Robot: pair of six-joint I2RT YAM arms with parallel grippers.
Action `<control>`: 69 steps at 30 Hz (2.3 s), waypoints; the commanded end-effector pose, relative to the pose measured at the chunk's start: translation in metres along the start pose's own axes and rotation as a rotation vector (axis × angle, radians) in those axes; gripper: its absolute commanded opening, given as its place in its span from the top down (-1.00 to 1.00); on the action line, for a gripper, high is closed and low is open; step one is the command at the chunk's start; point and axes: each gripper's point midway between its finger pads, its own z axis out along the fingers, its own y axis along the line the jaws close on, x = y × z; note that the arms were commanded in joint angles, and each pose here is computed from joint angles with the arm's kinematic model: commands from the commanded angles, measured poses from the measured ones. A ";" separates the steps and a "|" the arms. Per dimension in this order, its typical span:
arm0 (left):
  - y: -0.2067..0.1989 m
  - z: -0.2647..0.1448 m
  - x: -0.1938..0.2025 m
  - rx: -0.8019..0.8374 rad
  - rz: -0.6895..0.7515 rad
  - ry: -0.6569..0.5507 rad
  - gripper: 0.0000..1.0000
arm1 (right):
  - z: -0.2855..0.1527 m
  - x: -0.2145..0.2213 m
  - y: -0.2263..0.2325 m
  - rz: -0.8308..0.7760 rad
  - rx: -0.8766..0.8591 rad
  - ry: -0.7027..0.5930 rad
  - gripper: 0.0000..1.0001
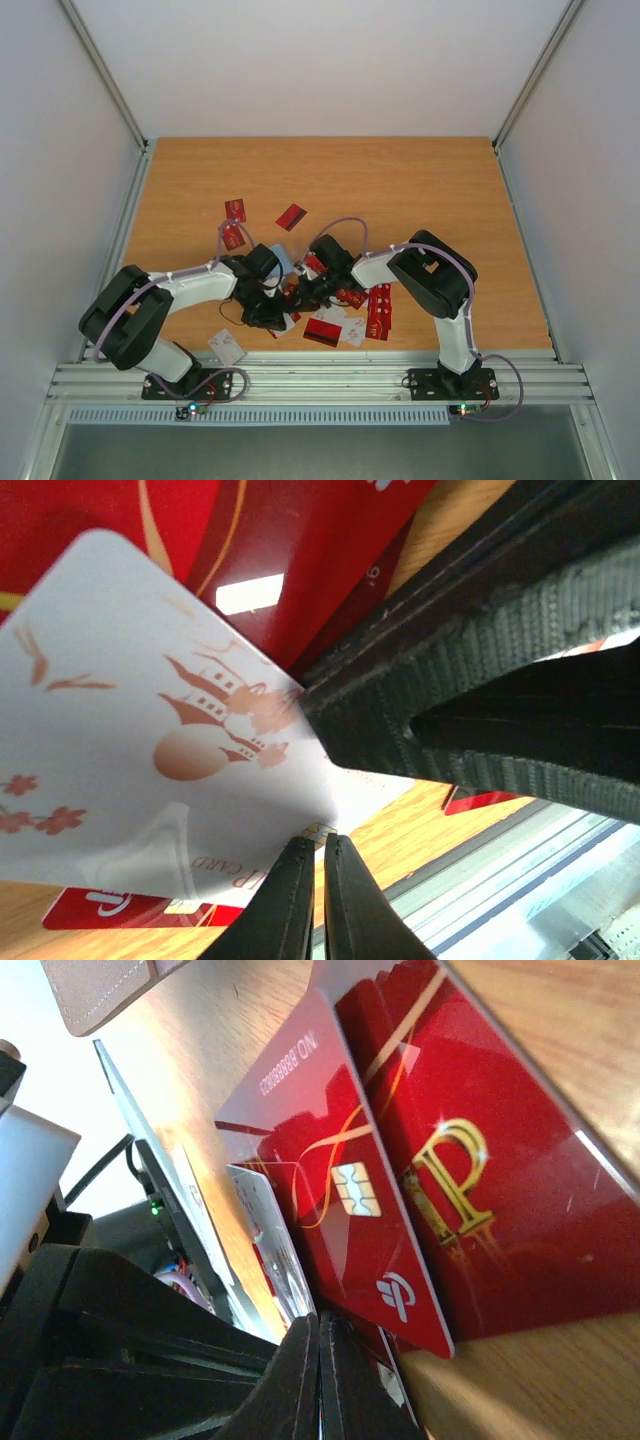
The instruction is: Put the credit cards into the card holder
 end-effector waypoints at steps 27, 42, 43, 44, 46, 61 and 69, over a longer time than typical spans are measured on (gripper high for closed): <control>0.013 -0.119 -0.003 0.013 -0.226 -0.462 -0.32 | -0.034 -0.008 0.038 0.026 -0.138 -0.037 0.97; -0.028 -0.162 -0.015 0.284 -0.241 -0.593 -0.58 | -0.087 -0.016 0.085 0.017 -0.195 -0.141 0.97; -0.030 -0.167 -0.015 0.295 -0.249 -0.608 -0.59 | -0.093 -0.017 0.090 0.016 -0.199 -0.152 0.98; -0.032 -0.173 -0.015 0.305 -0.253 -0.622 -0.59 | -0.101 -0.020 0.095 0.016 -0.206 -0.170 0.97; -0.036 -0.185 -0.015 0.323 -0.271 -0.655 -0.59 | -0.113 -0.023 0.106 0.018 -0.219 -0.192 0.98; -0.102 -0.260 -0.041 0.746 -0.246 -0.824 -0.35 | -0.184 -0.037 0.187 -0.029 -0.313 -0.283 0.98; -0.119 -0.280 -0.053 0.810 -0.233 -0.845 -0.11 | -0.201 -0.037 0.221 -0.071 -0.362 -0.287 0.98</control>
